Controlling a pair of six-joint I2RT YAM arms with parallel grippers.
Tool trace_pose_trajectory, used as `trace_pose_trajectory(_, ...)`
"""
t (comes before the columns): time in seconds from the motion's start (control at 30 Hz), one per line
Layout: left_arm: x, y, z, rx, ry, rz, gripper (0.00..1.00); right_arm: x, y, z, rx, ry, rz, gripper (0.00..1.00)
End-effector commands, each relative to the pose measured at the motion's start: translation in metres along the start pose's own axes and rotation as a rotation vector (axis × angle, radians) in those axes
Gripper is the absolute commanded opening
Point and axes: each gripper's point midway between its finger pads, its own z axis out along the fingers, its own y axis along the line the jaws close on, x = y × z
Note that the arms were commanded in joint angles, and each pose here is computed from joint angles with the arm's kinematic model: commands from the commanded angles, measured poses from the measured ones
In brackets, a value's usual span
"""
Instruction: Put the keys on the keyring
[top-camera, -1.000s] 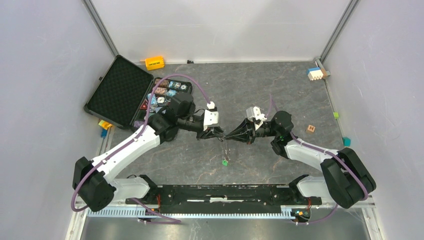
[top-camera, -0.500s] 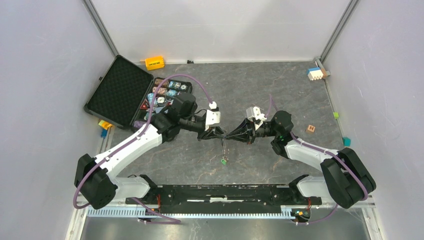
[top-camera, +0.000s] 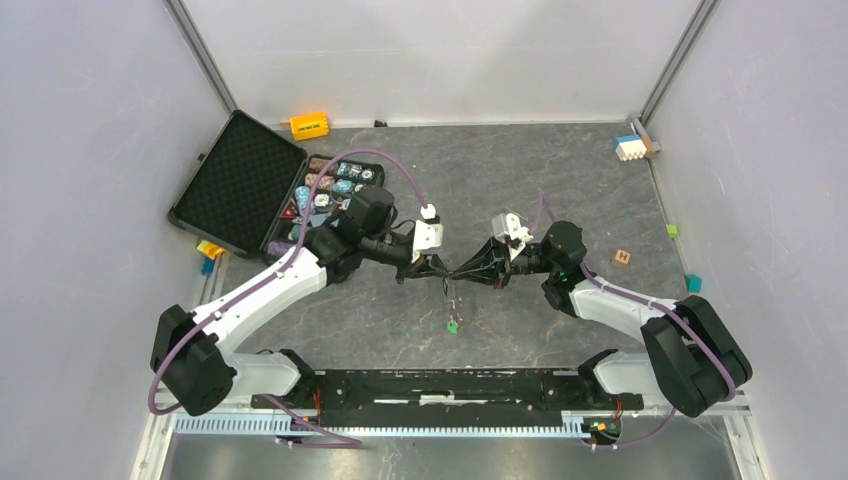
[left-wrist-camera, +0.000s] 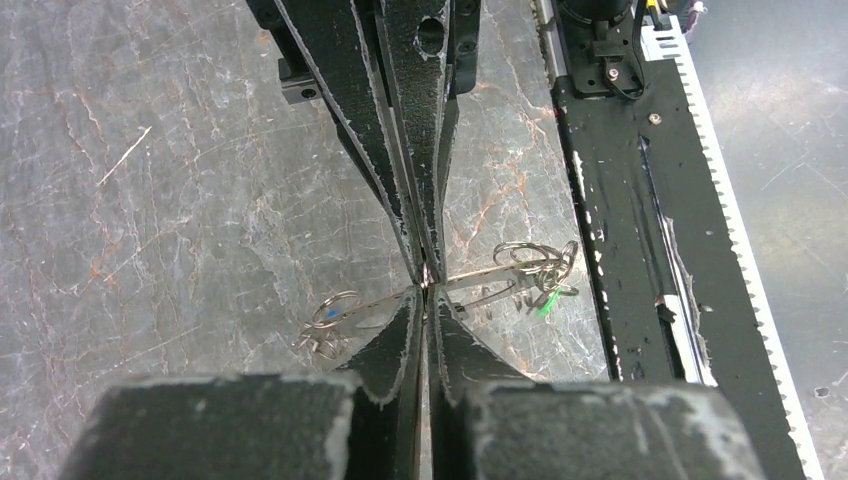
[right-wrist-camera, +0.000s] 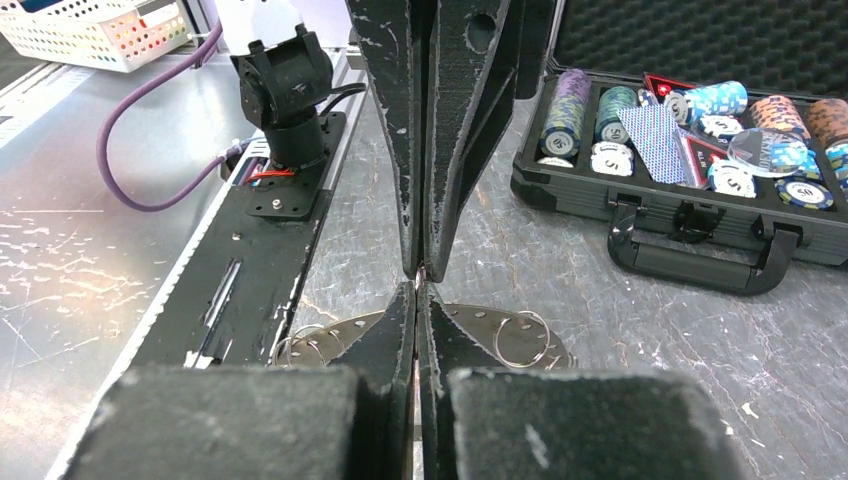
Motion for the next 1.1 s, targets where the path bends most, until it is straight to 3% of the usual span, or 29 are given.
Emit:
trace_pose_trajectory(0.0, -0.012, -0.003, 0.003, 0.025, -0.028, -0.006, 0.02, -0.017, -0.005, 0.002, 0.005, -0.031, -0.076, 0.00)
trace_pose_trajectory(0.27, -0.025, 0.012, -0.004, -0.069, -0.017, -0.023, 0.02, 0.004, -0.017, 0.000, 0.036, 0.057, -0.106, 0.00)
trace_pose_trajectory(0.6, -0.025, 0.017, 0.008, -0.112, 0.038, -0.042, 0.02, 0.014, -0.021, -0.001, 0.049, 0.117, -0.138, 0.08)
trace_pose_trajectory(1.07, -0.007, 0.018, -0.002, -0.130, 0.245, 0.086, 0.02, 0.006, -0.019, -0.002, 0.029, 0.146, -0.190, 0.24)
